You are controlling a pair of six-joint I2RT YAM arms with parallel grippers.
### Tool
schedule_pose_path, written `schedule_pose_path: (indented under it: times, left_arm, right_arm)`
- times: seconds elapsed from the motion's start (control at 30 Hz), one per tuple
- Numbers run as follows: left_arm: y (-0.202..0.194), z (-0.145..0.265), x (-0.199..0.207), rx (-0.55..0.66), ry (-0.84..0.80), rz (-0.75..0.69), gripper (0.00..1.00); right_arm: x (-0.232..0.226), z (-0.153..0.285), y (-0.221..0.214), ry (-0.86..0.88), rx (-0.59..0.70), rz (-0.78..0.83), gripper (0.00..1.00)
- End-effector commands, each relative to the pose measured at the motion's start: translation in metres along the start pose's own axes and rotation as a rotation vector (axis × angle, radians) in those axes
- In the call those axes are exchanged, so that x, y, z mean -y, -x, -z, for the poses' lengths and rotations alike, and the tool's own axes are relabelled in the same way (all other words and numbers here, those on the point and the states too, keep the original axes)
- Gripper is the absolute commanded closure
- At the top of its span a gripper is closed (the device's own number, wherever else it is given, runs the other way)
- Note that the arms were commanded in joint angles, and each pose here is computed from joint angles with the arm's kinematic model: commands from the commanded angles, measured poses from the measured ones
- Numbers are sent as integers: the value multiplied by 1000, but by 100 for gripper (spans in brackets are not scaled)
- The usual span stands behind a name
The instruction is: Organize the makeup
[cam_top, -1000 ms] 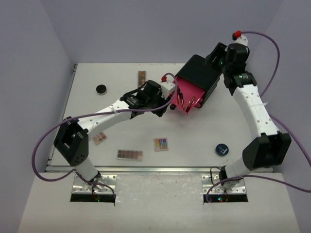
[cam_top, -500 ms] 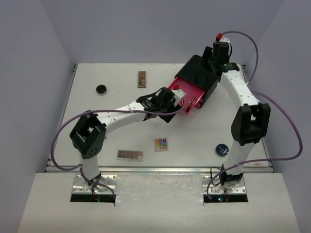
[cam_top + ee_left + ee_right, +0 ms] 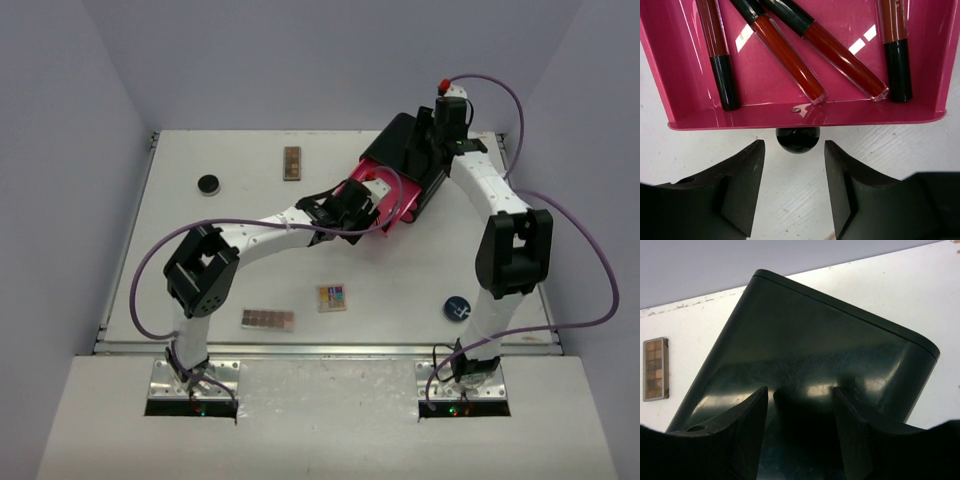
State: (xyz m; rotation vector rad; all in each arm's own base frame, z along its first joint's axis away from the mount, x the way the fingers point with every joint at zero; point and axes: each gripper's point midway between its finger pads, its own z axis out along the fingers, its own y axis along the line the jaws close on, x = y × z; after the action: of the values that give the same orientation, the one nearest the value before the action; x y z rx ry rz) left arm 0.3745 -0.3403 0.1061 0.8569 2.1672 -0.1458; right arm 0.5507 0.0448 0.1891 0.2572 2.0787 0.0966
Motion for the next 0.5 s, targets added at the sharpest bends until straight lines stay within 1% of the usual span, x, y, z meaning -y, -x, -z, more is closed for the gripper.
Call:
schedule_pose_path:
  times: [0.0,0.07,0.2,0.3,0.4,0.47]
  left_arm:
    - [31,1,-7,108,39,24,54]
    - [35,-3,-7,125,43,28,59]
    - [32,-10,-8,95,62,23,67]
    - [31,-13,-9,91,67,24,77]
    - [33,-14,-8,96,68,29,91]
    - [33,-15,-9,93,70,30,98]
  right_arm:
    - [-7,13,14,54,65,12,44]
    - [-5,12,8,49,58,15,44]
    - [0,10,-1,41,37,3,44]
    - [0,9,-3,45,31,4,44]
    - [2,9,-6,42,27,10,44]
    - [2,10,-6,44,26,9,44]
